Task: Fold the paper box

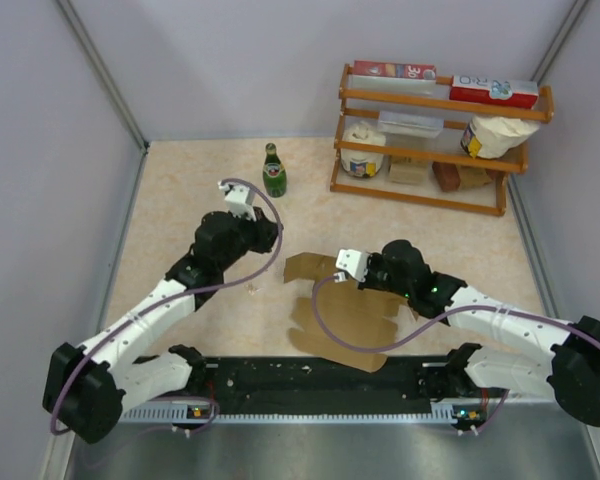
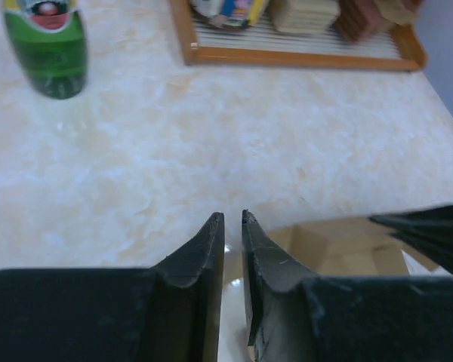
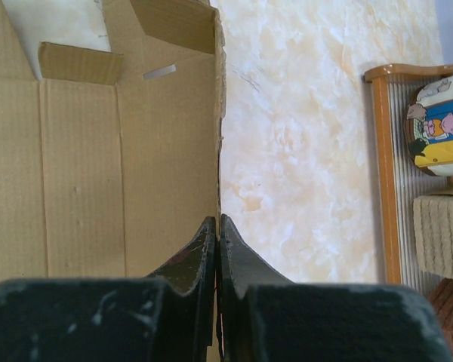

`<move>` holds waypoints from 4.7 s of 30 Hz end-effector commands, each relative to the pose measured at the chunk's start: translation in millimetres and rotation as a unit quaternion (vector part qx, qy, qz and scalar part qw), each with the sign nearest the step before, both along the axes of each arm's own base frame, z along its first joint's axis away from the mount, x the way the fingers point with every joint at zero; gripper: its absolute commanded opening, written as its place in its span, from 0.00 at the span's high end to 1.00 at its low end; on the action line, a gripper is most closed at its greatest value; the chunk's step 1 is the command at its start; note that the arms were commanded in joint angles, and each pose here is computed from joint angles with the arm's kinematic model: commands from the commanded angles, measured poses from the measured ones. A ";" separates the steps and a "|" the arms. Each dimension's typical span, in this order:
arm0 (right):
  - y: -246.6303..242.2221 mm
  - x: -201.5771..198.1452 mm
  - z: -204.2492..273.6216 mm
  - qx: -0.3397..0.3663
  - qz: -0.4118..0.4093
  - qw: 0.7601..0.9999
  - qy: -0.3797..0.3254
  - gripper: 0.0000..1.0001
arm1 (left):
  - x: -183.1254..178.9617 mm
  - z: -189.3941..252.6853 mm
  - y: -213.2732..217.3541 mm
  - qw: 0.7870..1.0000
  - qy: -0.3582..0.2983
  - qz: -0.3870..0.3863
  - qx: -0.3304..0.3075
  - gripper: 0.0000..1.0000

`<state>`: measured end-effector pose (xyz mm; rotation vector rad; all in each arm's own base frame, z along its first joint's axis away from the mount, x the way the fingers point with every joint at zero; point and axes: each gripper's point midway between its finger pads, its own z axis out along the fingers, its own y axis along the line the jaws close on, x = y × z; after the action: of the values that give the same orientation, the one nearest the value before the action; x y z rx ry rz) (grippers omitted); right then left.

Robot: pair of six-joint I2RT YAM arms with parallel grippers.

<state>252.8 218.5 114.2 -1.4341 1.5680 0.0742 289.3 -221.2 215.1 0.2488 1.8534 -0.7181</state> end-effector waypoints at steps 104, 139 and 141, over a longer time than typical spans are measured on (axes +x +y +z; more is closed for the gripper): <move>15.5 33.8 22.1 -0.083 0.053 0.979 -0.178 1.00 | 79.4 -127.3 7.9 0.982 0.185 -0.009 -0.017 0.36; 19.0 30.9 6.2 -0.098 0.066 0.979 -0.166 1.00 | -18.2 -119.0 -70.0 0.973 0.041 -0.221 -0.048 0.40; 18.4 30.6 5.6 -0.102 0.063 0.978 -0.173 1.00 | -19.9 -119.1 -72.2 0.972 0.038 -0.225 -0.049 0.40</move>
<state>285.8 225.8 113.6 -1.6237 1.2651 -0.2622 264.2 -280.6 76.4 0.5344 1.9638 -1.1124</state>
